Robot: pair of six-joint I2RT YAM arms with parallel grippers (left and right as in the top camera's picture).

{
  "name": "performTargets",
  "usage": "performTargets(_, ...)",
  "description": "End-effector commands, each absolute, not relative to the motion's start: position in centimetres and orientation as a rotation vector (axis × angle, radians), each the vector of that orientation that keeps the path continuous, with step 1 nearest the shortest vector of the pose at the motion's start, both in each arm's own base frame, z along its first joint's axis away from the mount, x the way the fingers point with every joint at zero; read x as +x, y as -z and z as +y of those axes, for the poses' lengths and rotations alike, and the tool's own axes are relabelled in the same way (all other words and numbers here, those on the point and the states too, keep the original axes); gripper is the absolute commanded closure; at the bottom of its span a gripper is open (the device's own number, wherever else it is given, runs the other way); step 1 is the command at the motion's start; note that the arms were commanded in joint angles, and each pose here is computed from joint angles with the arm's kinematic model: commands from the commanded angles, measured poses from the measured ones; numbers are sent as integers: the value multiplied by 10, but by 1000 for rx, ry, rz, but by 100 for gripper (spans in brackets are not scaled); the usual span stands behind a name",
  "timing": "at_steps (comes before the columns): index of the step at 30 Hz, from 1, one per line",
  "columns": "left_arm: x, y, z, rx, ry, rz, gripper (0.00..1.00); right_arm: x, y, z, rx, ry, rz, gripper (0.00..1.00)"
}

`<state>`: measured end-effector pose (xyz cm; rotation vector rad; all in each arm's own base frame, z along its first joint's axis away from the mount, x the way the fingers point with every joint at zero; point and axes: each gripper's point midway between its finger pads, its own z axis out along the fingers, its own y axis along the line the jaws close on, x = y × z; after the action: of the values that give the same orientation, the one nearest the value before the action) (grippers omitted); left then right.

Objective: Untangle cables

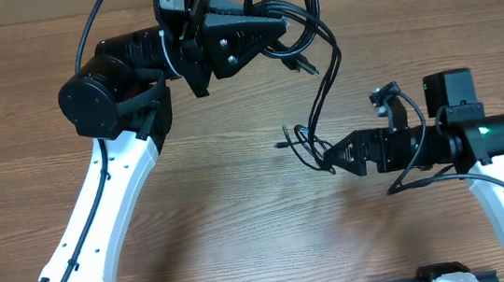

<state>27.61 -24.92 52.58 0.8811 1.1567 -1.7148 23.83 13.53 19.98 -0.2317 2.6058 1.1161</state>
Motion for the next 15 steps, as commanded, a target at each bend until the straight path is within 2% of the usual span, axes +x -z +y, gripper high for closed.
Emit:
performTargets(1,264,-549,-244,870,1690,1070,96,231,-199,149,-326,-1140,2601,0)
performTargets(8,251,-554,-248,901,1706,1022,96,233,-199,153,-358,-1125,2588,0)
performTargets(15,256,-568,-241,810,1728,968,96,233,-192,146,-338,-1054,2629,0)
